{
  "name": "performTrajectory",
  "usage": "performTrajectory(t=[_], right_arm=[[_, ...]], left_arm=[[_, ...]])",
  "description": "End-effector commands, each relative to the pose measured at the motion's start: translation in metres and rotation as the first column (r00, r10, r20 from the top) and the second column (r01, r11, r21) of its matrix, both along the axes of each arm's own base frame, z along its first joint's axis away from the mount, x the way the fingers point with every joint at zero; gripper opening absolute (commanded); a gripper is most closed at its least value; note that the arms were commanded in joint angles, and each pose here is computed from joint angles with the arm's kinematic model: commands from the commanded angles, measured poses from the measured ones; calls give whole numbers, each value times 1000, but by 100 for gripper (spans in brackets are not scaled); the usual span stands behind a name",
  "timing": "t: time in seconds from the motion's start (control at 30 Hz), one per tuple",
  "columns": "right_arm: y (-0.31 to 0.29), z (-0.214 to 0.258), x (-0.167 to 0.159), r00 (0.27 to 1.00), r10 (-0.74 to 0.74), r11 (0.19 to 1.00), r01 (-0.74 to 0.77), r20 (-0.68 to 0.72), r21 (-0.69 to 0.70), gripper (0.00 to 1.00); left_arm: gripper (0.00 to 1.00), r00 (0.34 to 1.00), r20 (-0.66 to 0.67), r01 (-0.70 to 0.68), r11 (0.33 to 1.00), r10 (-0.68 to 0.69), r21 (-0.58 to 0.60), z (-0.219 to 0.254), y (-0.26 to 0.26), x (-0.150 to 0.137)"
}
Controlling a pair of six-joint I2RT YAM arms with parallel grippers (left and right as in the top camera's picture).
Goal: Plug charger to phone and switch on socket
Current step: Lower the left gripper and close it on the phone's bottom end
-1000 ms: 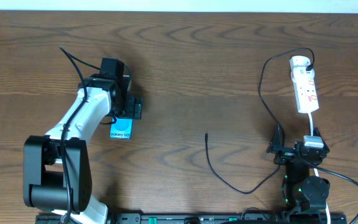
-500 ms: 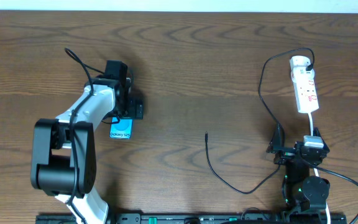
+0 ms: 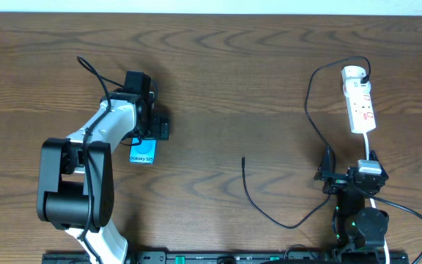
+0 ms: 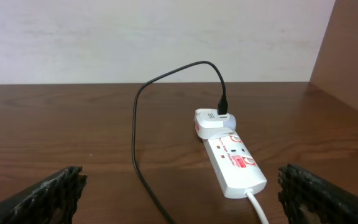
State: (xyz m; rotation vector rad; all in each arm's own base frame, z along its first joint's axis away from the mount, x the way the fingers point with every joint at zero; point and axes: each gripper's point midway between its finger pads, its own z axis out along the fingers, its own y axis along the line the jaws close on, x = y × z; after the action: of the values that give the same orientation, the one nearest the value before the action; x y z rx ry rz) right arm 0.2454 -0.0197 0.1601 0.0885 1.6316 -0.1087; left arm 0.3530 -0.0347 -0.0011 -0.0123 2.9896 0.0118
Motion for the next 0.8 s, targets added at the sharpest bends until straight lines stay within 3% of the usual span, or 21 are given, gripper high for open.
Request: performTrajectory(t=[0.0, 0.77], right_arm=[[-2, -1, 0, 1000, -8, 1000, 8, 0, 11, 99], [-2, -1, 0, 1000, -8, 1000, 8, 0, 11, 99]], left_arm=[[98, 1000, -17, -18, 1000, 18, 16, -3, 4, -6], [98, 998, -55, -11, 1000, 10, -29, -4, -3, -15]])
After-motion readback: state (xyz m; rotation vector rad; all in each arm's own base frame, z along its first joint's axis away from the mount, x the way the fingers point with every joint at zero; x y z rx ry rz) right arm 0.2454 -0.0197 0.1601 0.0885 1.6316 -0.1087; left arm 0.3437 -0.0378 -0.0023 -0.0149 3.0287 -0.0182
